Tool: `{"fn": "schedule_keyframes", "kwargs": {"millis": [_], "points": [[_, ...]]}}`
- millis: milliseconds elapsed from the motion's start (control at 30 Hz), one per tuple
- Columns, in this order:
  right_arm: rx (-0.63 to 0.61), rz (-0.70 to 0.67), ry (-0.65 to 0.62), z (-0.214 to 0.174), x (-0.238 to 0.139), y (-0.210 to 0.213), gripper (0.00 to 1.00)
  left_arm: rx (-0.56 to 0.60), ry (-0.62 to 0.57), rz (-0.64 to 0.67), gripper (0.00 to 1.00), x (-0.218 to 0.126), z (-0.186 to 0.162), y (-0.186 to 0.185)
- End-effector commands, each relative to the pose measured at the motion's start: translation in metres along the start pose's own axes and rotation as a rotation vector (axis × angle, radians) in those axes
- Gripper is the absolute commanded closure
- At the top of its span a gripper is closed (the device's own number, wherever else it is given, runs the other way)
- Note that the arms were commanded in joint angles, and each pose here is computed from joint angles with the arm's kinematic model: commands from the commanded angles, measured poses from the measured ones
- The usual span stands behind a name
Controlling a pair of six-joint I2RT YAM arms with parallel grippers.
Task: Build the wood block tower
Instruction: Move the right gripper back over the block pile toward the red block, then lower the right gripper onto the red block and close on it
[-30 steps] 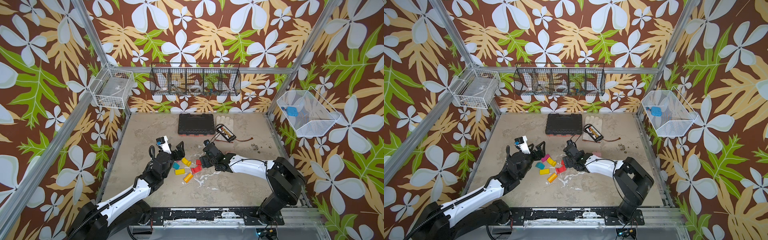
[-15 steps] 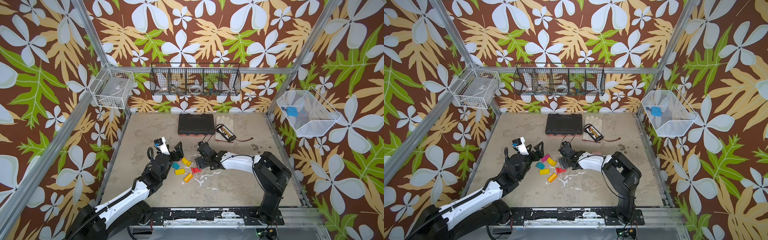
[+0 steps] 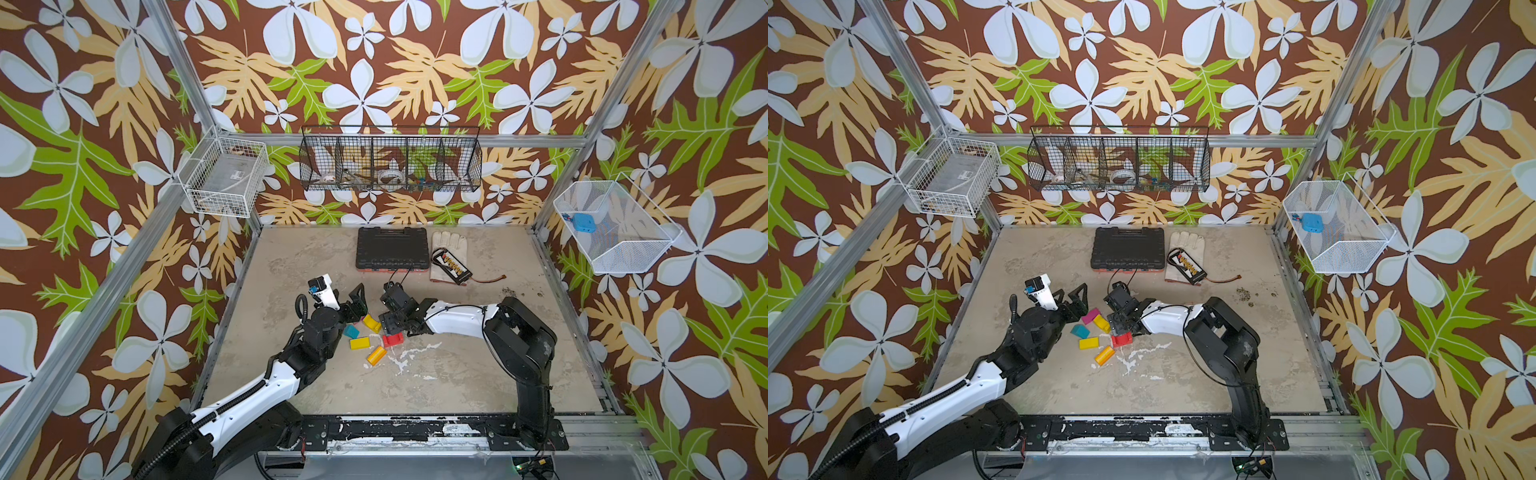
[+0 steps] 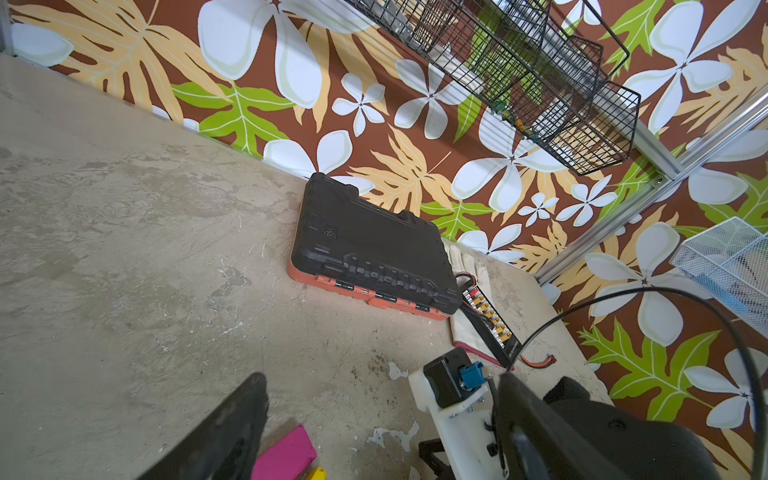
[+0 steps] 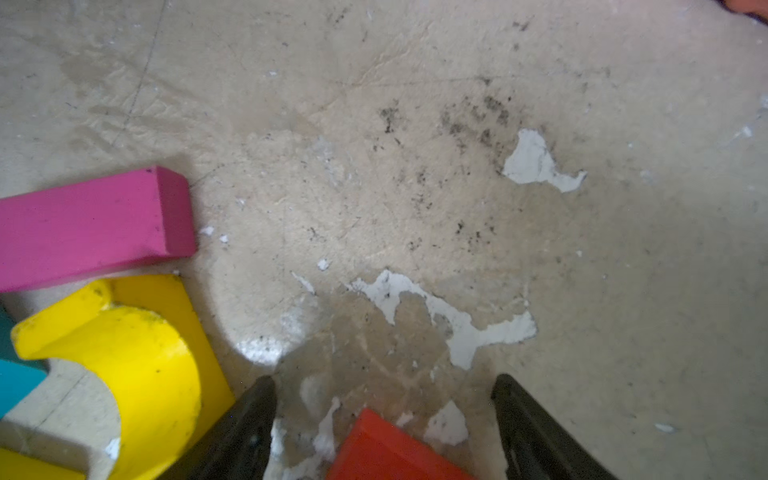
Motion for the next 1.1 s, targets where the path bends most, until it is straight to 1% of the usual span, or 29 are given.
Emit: {"fn": "schedule_keyframes", "kwargs": {"millis": [0, 167, 300, 600, 1067], "points": [[-0.021, -0.107, 0.120, -0.029, 0.000, -0.017, 0.21, -0.012, -0.036, -0.009, 0.13, -0.001, 0.009, -0.004], [0.005, -0.162, 0.115, -0.033, -0.007, -0.027, 0.23, -0.015, -0.041, -0.011, 0.13, -0.002, 0.009, -0.003], [0.016, -0.184, 0.098, -0.033, -0.015, -0.033, 0.21, -0.013, -0.041, -0.010, 0.13, -0.002, 0.009, -0.003], [0.025, -0.198, 0.096, -0.035, -0.020, -0.037, 0.22, -0.011, -0.040, -0.009, 0.13, -0.001, 0.008, -0.002], [0.041, -0.152, 0.116, -0.040, -0.016, -0.033, 0.35, -0.009, -0.038, -0.009, 0.13, -0.001, 0.007, -0.002]]}}
Point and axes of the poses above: each gripper's point midway between its finger pads, its own x axis out along the fingers, its own y axis along the line the jaws close on, z = x × y, the point moved 5 cm from there along -x, back along the fingers, and after that the axes turned 3 degrees about -x, right-handed, at the moved point
